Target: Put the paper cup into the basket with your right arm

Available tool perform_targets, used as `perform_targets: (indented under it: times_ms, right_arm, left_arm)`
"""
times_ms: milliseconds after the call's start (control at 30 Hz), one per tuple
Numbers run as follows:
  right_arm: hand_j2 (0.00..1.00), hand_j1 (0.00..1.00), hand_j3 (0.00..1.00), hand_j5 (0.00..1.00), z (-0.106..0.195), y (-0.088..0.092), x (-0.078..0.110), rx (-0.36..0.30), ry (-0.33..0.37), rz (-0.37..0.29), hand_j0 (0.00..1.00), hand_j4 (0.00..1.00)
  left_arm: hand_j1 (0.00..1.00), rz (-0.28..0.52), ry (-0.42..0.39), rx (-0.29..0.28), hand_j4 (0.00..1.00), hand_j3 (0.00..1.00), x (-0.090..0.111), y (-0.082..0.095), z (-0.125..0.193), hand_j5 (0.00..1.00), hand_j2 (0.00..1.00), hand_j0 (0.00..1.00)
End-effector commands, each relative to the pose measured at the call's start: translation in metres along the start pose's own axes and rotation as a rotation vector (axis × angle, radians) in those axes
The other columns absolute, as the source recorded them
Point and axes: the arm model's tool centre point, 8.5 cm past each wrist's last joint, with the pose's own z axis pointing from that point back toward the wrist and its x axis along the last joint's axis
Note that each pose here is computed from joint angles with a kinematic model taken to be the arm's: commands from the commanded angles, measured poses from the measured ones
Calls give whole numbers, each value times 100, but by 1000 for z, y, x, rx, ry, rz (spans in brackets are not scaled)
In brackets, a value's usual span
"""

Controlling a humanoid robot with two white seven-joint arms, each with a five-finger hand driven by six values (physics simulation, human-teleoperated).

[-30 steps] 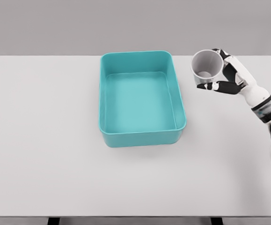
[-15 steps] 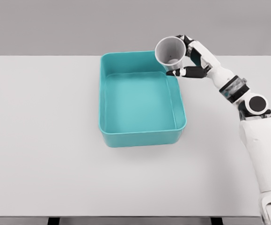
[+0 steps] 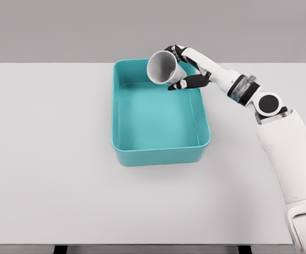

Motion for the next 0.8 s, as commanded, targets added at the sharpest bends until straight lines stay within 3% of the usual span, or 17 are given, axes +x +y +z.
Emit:
perform_targets:
  times_ms: [0,100,200,400,600,767]
  right_arm:
    - [47,47,47,47,-5,8,1,39,10,28,47,47]
    - [47,47,47,47,-10,11,3,79,31,97,47,47]
    - [47,47,47,47,-15,8,23,98,6,191,47,47]
    - [47,47,47,47,-16,6,31,151,35,334,47,47]
    - [47,47,47,47,-28,14,40,279,67,494,47,47]
    - [47,47,47,47,-34,26,41,363,76,554,47,47]
  left_arm:
    - [100,1,0,0,100,100,0,0,0,100,100,100]
    - [100,-1,1,0,100,100,0,0,0,100,100,100]
    - [100,1,0,0,100,100,0,0,0,100,100,100]
    - [100,-1,-2,0,100,100,0,0,0,100,100,100]
    - [100,-1,0,0,100,100,0,0,0,100,100,100]
    - [100,-1,1,0,100,100,0,0,0,100,100,100]
